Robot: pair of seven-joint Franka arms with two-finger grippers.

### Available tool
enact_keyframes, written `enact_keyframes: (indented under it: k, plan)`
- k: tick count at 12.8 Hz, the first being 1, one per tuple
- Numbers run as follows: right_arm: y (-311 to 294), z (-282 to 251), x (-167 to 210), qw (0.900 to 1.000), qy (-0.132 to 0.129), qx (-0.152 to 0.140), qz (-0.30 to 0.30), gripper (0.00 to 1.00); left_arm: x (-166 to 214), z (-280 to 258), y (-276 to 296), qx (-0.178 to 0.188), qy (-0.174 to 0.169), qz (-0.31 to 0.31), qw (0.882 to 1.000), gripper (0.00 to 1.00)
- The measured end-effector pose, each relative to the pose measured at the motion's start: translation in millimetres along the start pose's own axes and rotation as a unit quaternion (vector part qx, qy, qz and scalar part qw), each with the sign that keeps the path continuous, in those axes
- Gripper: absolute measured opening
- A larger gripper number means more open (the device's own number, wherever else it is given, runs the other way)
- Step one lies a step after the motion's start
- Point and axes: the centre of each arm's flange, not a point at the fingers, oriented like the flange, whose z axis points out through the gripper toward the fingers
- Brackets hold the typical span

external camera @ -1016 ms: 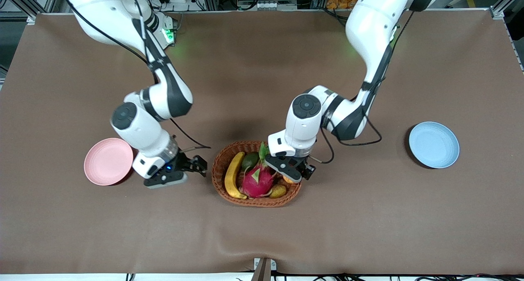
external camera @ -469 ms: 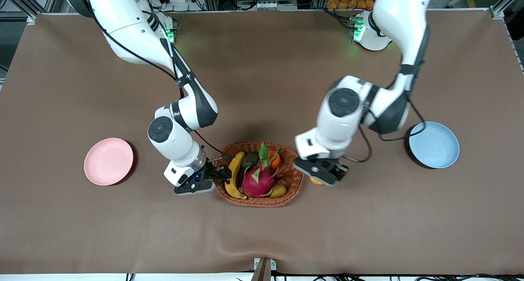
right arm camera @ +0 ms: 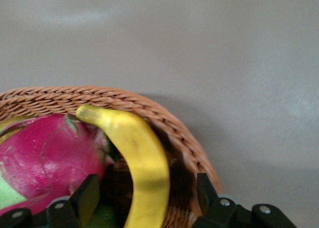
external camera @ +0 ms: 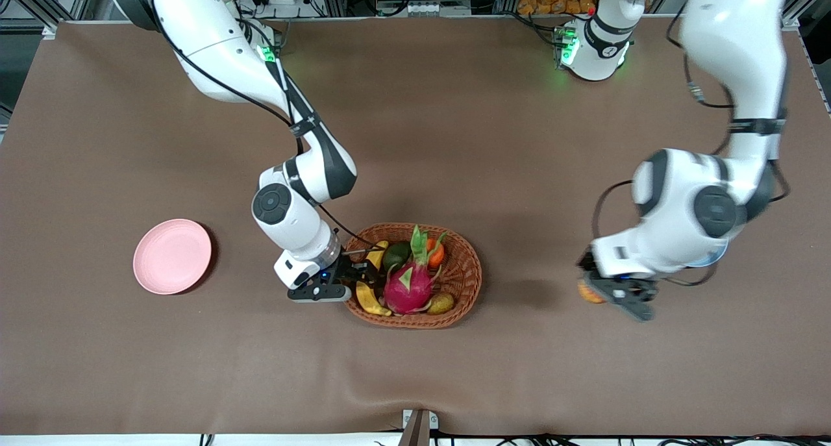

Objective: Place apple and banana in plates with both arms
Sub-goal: 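Carry the apple to the blue plate while the right gripper grasps the banana, then lower the apple onto the blue plate and open the left gripper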

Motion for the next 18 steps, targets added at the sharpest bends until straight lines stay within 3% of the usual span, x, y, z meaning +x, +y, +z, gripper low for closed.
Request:
enact_keyframes:
  k: [2, 8, 14, 15, 18]
  plan:
    - [-3, 4, -5, 1.0, -0.004, -0.001, 0.018, 0.88, -52, 2, -41, -0.008, -0.015, -0.012, 1.0, 0.71]
    - [3, 12, -6, 0.997, -0.009, -0.009, 0.081, 0.87, -205, 5, -140, -0.028, -0.044, 0.031, 0.998, 0.71]
    - [-5, 31, -22, 0.996, -0.023, -0.016, 0.089, 0.86, -264, 54, -140, -0.08, -0.049, 0.042, 0.995, 0.71]
    - [-5, 33, -23, 0.996, -0.025, -0.017, 0.089, 0.81, -267, 63, -136, -0.086, -0.051, 0.046, 0.994, 0.71]
    - [-2, 40, -26, 0.995, -0.029, -0.021, 0.089, 0.42, -273, 82, -136, -0.095, -0.049, 0.054, 0.993, 0.71]
